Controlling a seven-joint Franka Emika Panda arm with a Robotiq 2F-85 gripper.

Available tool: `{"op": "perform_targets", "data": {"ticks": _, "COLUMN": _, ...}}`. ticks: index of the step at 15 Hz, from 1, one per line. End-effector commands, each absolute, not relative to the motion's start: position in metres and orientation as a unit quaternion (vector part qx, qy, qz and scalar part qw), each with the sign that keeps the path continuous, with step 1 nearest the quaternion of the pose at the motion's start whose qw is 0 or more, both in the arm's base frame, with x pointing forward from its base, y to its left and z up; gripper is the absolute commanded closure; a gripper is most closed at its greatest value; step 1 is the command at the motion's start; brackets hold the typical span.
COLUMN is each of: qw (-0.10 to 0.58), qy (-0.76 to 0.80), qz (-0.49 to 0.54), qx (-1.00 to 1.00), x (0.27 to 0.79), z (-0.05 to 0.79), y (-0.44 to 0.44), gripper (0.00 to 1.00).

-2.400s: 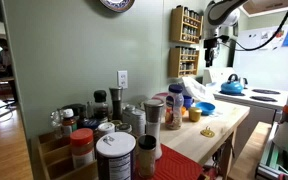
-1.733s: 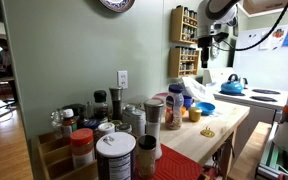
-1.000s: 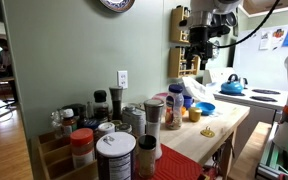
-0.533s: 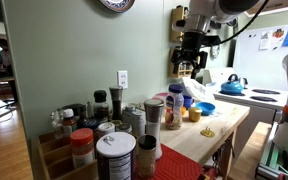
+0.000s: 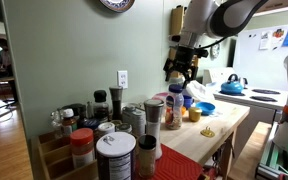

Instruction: Put the bottle's lid on the countertop

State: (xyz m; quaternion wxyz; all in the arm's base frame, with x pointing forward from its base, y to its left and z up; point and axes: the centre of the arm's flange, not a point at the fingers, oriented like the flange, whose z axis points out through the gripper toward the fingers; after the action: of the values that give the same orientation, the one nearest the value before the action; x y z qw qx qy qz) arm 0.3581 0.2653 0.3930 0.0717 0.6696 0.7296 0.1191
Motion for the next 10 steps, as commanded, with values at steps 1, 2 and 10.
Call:
{"op": "perform_targets", "data": {"ticks": 1, "qw": 0.092, "qy": 0.738, "qz": 0.117, "qx": 0.658, "x": 0.372, "z": 0.378, "y": 0.251, "gripper": 0.00}}
{"op": "perform_targets", "data": {"ticks": 2, "qw": 0.094, "qy": 0.738, "qz": 0.115, "qx": 0.658, "x": 0.375, "z": 0.377, "y": 0.248, "gripper": 0.00}}
{"op": "perform_targets", "data": {"ticks": 10, "qw": 0.088, "qy": 0.740, "qz": 0.092, "qx": 0.660, "x": 0.380, "z": 0.368, "y": 0.239, "gripper": 0.00}}
